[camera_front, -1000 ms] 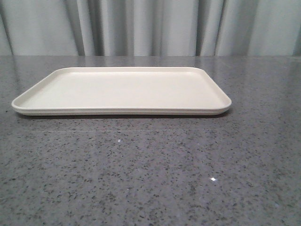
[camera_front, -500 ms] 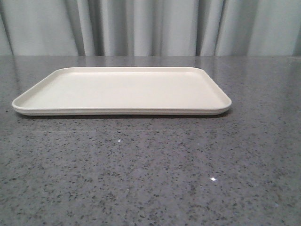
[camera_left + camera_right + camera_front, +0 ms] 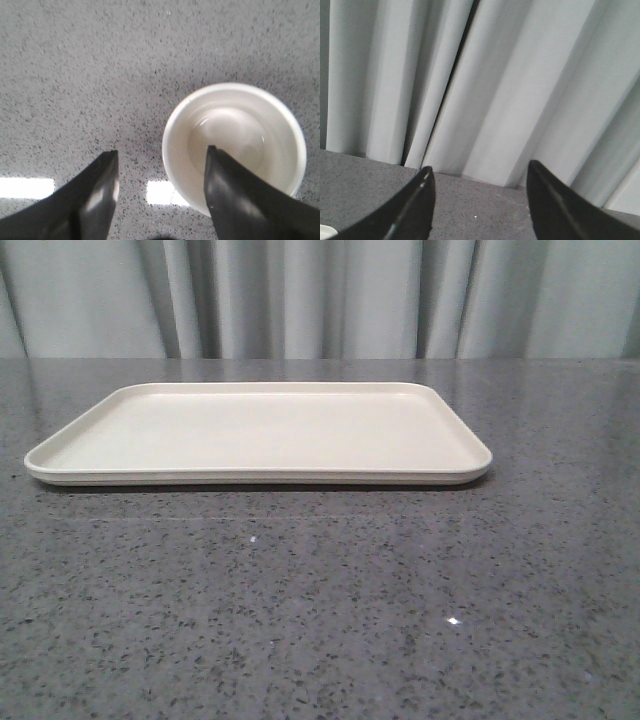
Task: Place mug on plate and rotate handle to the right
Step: 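Open the left gripper and lower it over the white mug's rim, then close the left gripper on the mug rim and lift it, then carry the mug over the tray and lower it onto the tray, then open the left gripper and raise it away from the mug, then lower the open right gripper into the mug and grip its rim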
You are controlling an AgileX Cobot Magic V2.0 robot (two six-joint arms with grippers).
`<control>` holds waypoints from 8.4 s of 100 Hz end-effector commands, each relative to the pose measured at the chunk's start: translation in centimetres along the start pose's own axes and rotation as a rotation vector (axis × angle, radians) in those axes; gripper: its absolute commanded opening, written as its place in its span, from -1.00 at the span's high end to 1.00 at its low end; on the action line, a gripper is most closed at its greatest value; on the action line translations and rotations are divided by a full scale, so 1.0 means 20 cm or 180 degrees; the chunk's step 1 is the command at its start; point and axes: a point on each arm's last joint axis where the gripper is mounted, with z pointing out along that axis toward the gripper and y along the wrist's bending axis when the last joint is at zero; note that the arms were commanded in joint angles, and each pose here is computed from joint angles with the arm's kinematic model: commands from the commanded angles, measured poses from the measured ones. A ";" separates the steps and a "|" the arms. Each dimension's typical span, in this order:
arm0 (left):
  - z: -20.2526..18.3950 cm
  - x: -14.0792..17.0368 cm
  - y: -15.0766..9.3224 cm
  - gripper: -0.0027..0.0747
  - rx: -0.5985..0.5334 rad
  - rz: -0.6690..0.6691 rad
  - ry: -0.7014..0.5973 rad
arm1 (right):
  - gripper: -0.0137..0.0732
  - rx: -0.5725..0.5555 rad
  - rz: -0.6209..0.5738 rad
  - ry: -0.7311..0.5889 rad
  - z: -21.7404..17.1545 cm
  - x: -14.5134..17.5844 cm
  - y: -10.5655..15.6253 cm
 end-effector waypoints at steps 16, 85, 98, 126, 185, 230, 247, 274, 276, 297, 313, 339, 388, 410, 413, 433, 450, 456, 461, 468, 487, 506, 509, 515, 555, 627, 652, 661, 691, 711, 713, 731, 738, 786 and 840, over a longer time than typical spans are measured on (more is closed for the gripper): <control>0.05 0.00 0.01 -0.08 -0.0097 0.0049 0.0085 | -0.29 0.0074 -0.0088 -0.0285 -0.03 -0.07 -0.02; 0.29 -0.11 -0.05 -0.08 -0.0082 0.0177 0.0517 | -0.29 0.0094 -0.0111 -0.0188 -0.03 -0.05 -0.02; 0.31 -0.12 -0.05 -0.07 -0.0081 0.0189 0.0565 | -0.29 0.0094 -0.0111 -0.0172 -0.03 -0.05 -0.02; 0.32 -0.13 -0.04 0.99 -0.0170 0.0249 0.0451 | -0.29 0.0095 -0.0111 -0.0151 -0.03 -0.05 -0.02; 0.11 -0.23 -0.01 0.96 -0.0058 0.0313 0.0093 | -0.29 0.0096 -0.0110 -0.0132 -0.03 -0.05 -0.02; -0.08 -0.36 -0.06 0.96 0.0540 0.0304 -0.0344 | -0.29 0.0097 -0.0110 -0.0106 -0.03 -0.04 -0.02; -0.19 -0.48 -0.12 0.96 0.0809 0.0455 -0.0646 | -0.29 0.0117 -0.0136 -0.0080 -0.03 -0.04 -0.03; -0.30 -0.70 -0.40 0.96 0.1207 0.0952 -0.0983 | -0.29 0.0127 -0.0147 -0.0032 -0.03 -0.03 -0.03; -0.30 -0.71 -0.42 0.96 0.1226 0.0976 -0.0989 | -0.29 0.0129 -0.0149 -0.0026 -0.03 -0.03 -0.03; -0.22 -0.81 -0.67 0.96 0.1434 0.1296 -0.0901 | -0.29 0.0130 -0.0148 -0.0004 -0.03 -0.03 -0.03; -0.06 -0.84 -0.83 0.96 0.1483 0.1465 -0.0648 | -0.29 0.0132 -0.0147 0.0028 -0.03 -0.02 -0.03; 0.15 -0.86 -1.01 0.96 0.1610 0.1568 -0.0344 | -0.29 0.0133 -0.0147 0.0065 -0.03 -0.02 -0.03; 0.20 -0.88 -1.07 0.96 0.1831 0.1491 -0.0372 | -0.29 0.0133 -0.0147 0.0069 -0.03 -0.02 -0.03; 0.26 -0.87 -1.10 0.96 0.1832 0.1512 -0.0231 | -0.29 0.0126 -0.0153 0.0106 -0.01 -0.01 -0.03; 0.27 -0.87 -1.10 0.96 0.1832 0.1518 -0.0203 | -0.29 0.0124 -0.0155 0.0126 0.00 -0.01 -0.02; 0.27 -0.86 -1.11 0.96 0.1830 0.1548 -0.0190 | -0.29 0.0124 -0.0156 0.0172 0.00 0.00 -0.02; 0.27 -0.86 -1.11 0.96 0.1830 0.1546 -0.0196 | -0.29 0.0123 -0.0156 0.0168 0.00 0.00 -0.02; 0.27 -0.86 -1.11 0.96 0.1831 0.1544 -0.0202 | -0.29 0.0123 -0.0156 0.0168 0.00 0.00 -0.02; 0.27 -0.86 -1.11 0.96 0.1831 0.1544 -0.0202 | -0.29 0.0123 -0.0156 0.0168 0.00 0.00 -0.02; 0.27 -0.86 -1.11 0.96 0.1831 0.1544 -0.0202 | -0.29 0.0124 -0.0156 0.0172 0.00 0.00 -0.02; 0.27 -0.86 -1.11 0.95 0.1831 0.1544 -0.0202 | -0.29 0.0124 -0.0156 0.0172 0.00 0.00 -0.02; 0.27 -0.86 -1.11 0.86 0.1830 0.1547 -0.0190 | -0.29 0.0124 -0.0156 0.0175 0.00 0.00 -0.02; 0.27 -0.86 -1.11 0.81 0.1830 0.1547 -0.0190 | -0.29 0.0124 -0.0156 0.0175 0.00 0.00 -0.02; 0.27 -0.86 -1.11 0.71 0.1830 0.1547 -0.0190 | -0.29 0.0124 -0.0156 0.0175 0.00 0.00 -0.02; 0.23 -0.88 -1.10 0.35 0.1843 0.1534 -0.0282 | -0.29 0.0124 -0.0156 0.0175 0.00 0.00 -0.02; -0.23 -0.92 -0.81 0.36 0.1438 0.1346 -0.1095 | -0.29 0.0124 -0.0155 0.0188 0.00 0.00 -0.02; -0.55 -0.83 -0.53 0.36 0.0944 0.1167 -0.1686 | -0.29 0.0124 -0.0155 0.0186 0.00 0.00 -0.02; -0.67 -0.77 -0.42 0.36 0.0873 0.1066 -0.1898 | -0.29 0.0124 -0.0155 0.0186 0.00 0.00 -0.02; -0.92 -0.50 -0.12 0.38 0.0530 0.0738 -0.2342 | -0.29 0.0124 -0.0155 0.0186 0.00 0.00 -0.02; -0.87 -0.34 -0.02 0.91 0.0245 0.0558 -0.2224 | -0.29 0.0124 -0.0155 0.0186 0.00 0.00 -0.02; -0.86 -0.32 -0.01 0.98 0.0217 0.0562 -0.2204 | -0.29 0.0124 -0.0155 0.0189 0.00 0.00 -0.02; -0.76 -0.17 0.04 0.98 0.0071 0.0529 -0.2027 | -0.29 0.0124 -0.0152 0.0225 0.00 0.01 -0.02; -0.72 -0.13 0.04 0.98 0.0024 0.0571 -0.1957 | -0.29 0.0126 -0.0152 0.0248 0.00 0.01 -0.02; -0.63 -0.09 0.02 0.98 -0.0020 0.0629 -0.1807 | -0.29 -0.0803 0.0016 0.0026 0.22 -0.15 0.15; -0.63 -0.09 0.03 0.98 -0.0026 0.0596 -0.1804 | -0.29 -0.2080 0.0049 0.0902 0.70 -0.03 0.73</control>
